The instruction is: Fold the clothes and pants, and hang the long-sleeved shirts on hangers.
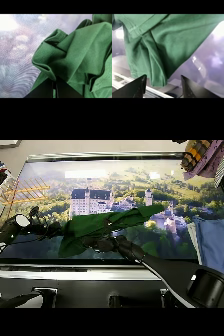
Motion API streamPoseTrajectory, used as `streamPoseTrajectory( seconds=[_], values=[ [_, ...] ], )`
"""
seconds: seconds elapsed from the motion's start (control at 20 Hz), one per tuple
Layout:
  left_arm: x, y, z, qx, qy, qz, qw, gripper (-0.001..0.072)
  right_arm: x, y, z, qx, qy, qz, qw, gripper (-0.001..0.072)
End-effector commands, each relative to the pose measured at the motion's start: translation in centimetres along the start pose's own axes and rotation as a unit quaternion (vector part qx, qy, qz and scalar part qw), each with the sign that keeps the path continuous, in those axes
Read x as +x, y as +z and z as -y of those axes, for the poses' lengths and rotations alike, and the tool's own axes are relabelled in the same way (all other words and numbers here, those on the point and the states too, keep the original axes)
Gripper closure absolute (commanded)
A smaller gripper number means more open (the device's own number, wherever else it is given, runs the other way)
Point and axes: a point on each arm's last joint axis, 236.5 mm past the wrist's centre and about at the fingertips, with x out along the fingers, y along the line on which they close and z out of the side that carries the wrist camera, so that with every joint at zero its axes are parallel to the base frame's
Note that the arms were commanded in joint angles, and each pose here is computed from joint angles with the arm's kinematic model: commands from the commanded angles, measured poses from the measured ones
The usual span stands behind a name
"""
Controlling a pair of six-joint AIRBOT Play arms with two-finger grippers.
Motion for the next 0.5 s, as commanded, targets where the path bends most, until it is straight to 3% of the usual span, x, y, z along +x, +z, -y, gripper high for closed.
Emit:
streamPoseTrajectory(
  seconds=[0.0,0.15,0.35,0.4,0.45],
  values=[
    [0.0,0.0,0.0,0.0,0.0,0.0,1.0,0.0693,1.1,-1.7,-0.9,0.008,0.014,0.0,1.0,0.0247],
    [0.0,0.0,0.0,0.0,0.0,0.0,1.0,0.0693,2.1,-2.9,-0.2,0.025,0.004,-0.009,1.0,0.0317],
    [0.0,0.0,0.0,0.0,0.0,-0.001,1.0,0.0693,2.0,-1.2,-1.2,0.024,0.026,0.023,0.999,0.0467],
    [0.0,0.0,0.0,0.0,0.001,-0.001,1.0,0.0693,1.9,-0.9,-1.5,0.024,0.032,0.029,0.999,0.0612],
    [0.0,0.0,0.0,0.0,0.001,-0.001,1.0,0.0693,1.8,-0.9,-1.6,0.022,0.034,0.031,0.999,0.068]
  ],
)
